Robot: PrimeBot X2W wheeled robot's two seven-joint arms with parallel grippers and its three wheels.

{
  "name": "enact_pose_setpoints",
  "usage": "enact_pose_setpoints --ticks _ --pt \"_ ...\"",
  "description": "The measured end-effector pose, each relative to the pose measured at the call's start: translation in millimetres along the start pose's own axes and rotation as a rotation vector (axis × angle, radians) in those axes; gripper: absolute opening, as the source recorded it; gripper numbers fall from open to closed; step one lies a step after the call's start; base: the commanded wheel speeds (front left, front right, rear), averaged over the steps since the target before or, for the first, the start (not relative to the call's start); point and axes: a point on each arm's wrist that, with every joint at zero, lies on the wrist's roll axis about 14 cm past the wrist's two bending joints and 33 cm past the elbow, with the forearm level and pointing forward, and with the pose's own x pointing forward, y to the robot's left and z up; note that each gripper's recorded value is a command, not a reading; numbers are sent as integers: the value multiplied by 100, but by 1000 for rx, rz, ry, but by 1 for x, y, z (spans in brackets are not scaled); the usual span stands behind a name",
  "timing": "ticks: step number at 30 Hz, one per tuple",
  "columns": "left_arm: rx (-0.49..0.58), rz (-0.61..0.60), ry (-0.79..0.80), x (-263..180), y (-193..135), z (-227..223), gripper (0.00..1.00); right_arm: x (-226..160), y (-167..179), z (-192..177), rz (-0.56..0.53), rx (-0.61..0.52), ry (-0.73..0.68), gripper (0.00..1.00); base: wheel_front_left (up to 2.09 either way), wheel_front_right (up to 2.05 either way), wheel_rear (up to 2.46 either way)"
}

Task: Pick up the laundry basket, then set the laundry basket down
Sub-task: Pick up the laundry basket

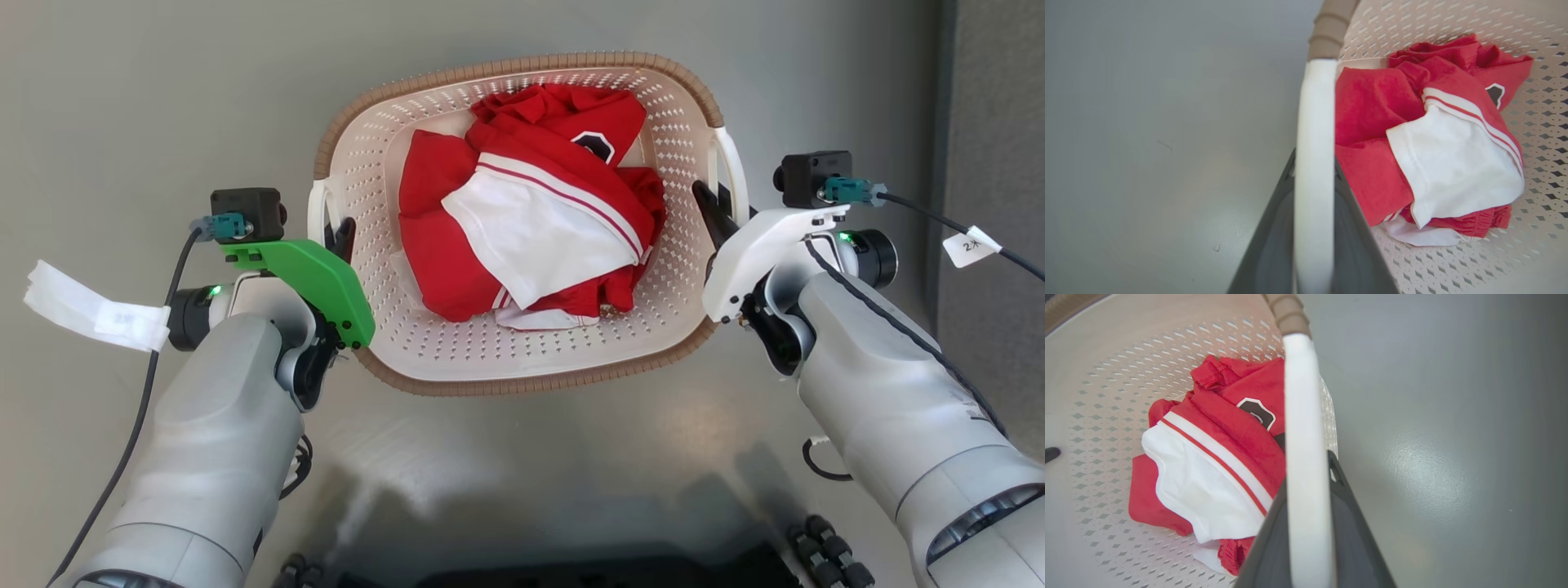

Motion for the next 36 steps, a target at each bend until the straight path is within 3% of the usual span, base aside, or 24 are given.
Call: enact_pose_setpoints --ticks 7,36 --pt "15 -16 -46 -19 -15 18 0 -21 10 14 3 22 -18 0 0 0 0" --pt "79 -61 -16 -108 -66 2 0 -123 42 14 -5 16 46 0 0 0 0"
